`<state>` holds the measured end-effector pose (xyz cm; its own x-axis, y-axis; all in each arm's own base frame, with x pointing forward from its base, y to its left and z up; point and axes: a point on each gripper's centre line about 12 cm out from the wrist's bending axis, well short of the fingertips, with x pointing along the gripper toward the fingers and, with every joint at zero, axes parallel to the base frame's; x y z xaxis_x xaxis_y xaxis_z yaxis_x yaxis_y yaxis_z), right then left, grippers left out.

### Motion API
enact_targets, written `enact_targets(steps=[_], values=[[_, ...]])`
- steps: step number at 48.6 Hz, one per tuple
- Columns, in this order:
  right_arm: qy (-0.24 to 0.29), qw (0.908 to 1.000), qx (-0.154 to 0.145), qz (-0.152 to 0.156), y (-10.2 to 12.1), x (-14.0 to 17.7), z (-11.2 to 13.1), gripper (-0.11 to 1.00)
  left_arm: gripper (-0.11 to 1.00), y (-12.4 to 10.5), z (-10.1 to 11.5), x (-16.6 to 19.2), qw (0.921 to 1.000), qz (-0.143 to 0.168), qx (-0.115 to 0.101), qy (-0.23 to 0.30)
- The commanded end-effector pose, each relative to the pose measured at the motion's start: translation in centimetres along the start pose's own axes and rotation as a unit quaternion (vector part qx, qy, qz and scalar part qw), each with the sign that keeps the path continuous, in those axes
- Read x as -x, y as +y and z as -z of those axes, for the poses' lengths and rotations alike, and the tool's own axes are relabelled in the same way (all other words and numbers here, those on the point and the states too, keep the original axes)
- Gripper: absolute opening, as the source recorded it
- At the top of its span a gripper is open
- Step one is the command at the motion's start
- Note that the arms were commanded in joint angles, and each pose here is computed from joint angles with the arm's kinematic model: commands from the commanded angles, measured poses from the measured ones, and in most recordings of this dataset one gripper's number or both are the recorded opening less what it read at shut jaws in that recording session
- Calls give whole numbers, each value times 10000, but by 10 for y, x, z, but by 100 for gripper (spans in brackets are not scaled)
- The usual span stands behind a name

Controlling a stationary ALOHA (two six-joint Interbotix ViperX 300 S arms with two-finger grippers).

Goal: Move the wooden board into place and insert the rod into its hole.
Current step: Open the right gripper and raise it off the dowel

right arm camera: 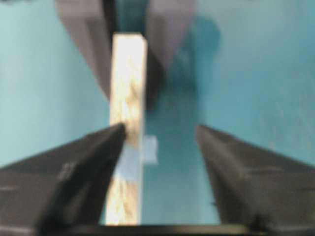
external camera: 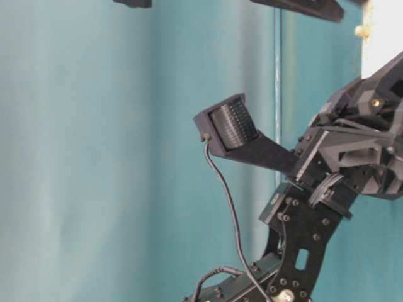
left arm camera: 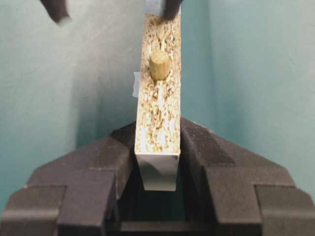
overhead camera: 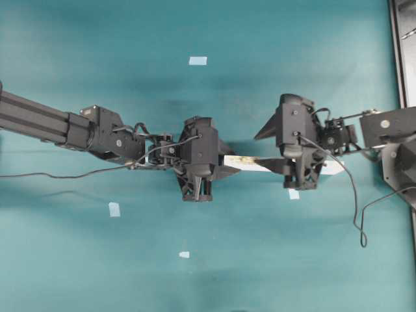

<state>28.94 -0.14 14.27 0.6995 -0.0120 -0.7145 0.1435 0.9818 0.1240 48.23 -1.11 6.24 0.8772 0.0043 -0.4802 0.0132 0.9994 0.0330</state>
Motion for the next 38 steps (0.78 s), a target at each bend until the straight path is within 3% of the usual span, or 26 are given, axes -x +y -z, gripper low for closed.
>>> enact_targets(steps=[1, 17, 30, 38], values=[[-370, 9993, 16, -69, 3, 15, -17, 80, 21, -11, -18, 6, 9998, 106, -53, -188], [-999, 9949, -3, -129, 5, 58, -33, 79, 21, -11, -16, 7, 9999, 118, -55, -58], [-1309, 9911, 6, -224, 3, 77, -23, 79, 22, -11, -13, 6, 9999, 118, -63, -28], [-1387, 9900, 4, -275, 3, 80, -16, 79, 63, -10, -20, 8, 9999, 111, -45, -35]])
